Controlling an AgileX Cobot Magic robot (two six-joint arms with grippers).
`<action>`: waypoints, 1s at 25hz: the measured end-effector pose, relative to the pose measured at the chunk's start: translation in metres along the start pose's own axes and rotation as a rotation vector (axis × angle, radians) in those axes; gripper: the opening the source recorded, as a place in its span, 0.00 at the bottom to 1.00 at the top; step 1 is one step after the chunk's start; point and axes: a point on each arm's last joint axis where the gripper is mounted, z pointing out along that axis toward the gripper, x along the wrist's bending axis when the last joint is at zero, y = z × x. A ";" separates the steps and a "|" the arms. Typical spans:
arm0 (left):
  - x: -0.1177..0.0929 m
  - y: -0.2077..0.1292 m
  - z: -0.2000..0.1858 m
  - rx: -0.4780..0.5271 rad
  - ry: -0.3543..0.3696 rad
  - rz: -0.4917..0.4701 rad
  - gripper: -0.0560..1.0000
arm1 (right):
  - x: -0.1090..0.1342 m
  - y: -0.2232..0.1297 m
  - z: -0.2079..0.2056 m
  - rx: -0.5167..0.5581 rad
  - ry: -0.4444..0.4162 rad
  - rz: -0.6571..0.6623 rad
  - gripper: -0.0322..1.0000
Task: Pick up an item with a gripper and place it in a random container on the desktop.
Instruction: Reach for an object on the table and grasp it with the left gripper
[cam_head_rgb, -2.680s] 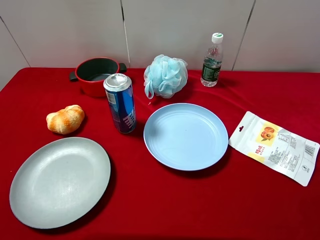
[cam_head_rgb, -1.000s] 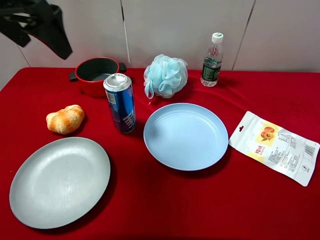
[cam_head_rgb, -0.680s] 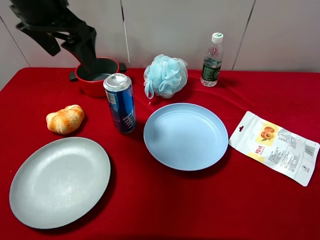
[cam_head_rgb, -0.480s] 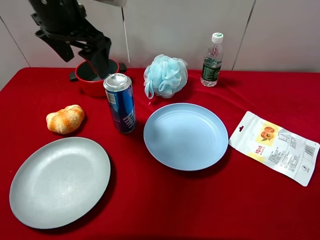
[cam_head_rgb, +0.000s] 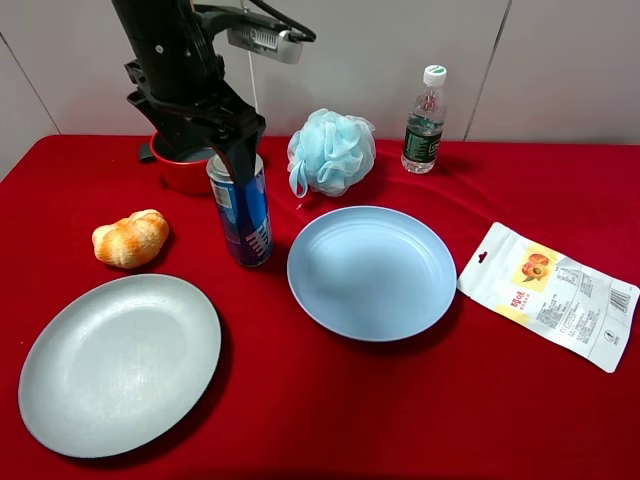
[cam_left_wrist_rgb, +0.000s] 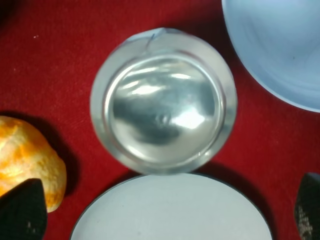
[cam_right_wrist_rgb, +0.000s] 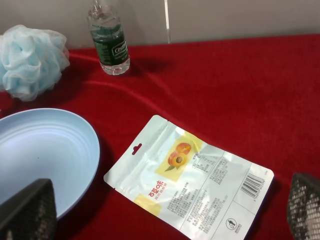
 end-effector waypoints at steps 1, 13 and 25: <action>0.000 0.001 0.003 0.008 0.000 0.000 1.00 | 0.000 0.000 0.000 0.000 0.000 0.000 0.70; 0.002 0.008 0.038 0.095 -0.007 0.003 1.00 | 0.000 0.000 0.000 0.000 0.000 0.000 0.70; 0.002 0.016 0.061 0.101 -0.008 0.041 1.00 | 0.000 0.000 0.000 0.000 0.000 0.000 0.70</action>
